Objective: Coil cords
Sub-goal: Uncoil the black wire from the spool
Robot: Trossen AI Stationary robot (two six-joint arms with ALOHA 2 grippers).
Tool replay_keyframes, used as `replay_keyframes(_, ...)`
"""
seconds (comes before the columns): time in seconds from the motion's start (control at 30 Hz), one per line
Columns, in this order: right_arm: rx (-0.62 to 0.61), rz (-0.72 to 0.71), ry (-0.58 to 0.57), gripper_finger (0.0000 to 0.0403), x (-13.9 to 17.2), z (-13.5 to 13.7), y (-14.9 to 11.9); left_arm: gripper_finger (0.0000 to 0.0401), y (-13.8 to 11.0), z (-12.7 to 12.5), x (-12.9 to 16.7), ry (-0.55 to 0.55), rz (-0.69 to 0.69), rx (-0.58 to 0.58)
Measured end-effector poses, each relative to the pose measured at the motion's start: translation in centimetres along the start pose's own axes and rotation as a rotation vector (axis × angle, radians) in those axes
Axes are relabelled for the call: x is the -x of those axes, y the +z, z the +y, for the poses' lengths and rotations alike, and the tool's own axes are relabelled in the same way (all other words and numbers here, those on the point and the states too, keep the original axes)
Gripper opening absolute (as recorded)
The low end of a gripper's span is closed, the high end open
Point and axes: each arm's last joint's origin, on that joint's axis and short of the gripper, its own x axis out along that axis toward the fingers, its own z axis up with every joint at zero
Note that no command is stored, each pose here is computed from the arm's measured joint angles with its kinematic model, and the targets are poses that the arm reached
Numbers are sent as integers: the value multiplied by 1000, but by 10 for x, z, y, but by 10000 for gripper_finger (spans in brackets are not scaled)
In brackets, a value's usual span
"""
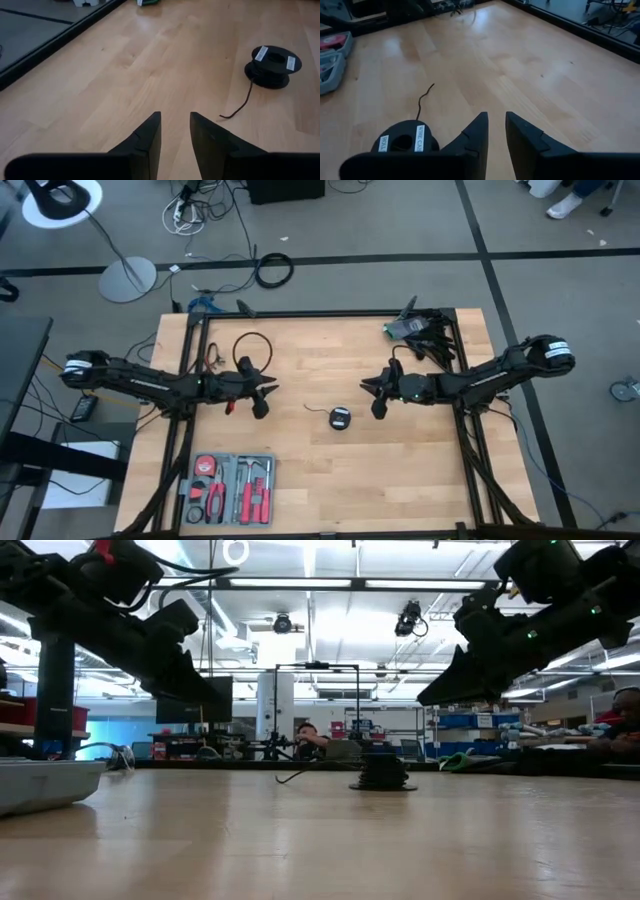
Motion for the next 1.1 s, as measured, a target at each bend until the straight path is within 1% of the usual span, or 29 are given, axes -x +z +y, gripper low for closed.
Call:
replay_keyframes(0.33, 5, 8, -2, 67, -1, 0, -1, 106, 0, 0, 0, 0, -4, 6)
replay_keyframes(0.53, 30, 70, -20, 67, 0, -2, -8, 106, 0, 0, 0, 1, 0, 0)
replay_keyframes(0.67, 13, 117, -31, 66, 1, -2, -13, 106, -1, 0, 0, 3, 10, -5)
replay_keyframes(0.87, 0, 186, -46, 66, 3, -2, -21, 106, -12, 1, -4, 8, 40, -40)
replay_keyframes(1.0, 6, 209, -56, 65, 4, -3, -23, 106, -20, -1, -14, 16, 85, -71)
replay_keyframes(1.1, 10, 220, -62, 65, 4, -4, -24, 106, -25, -4, -24, 13, 79, -70)
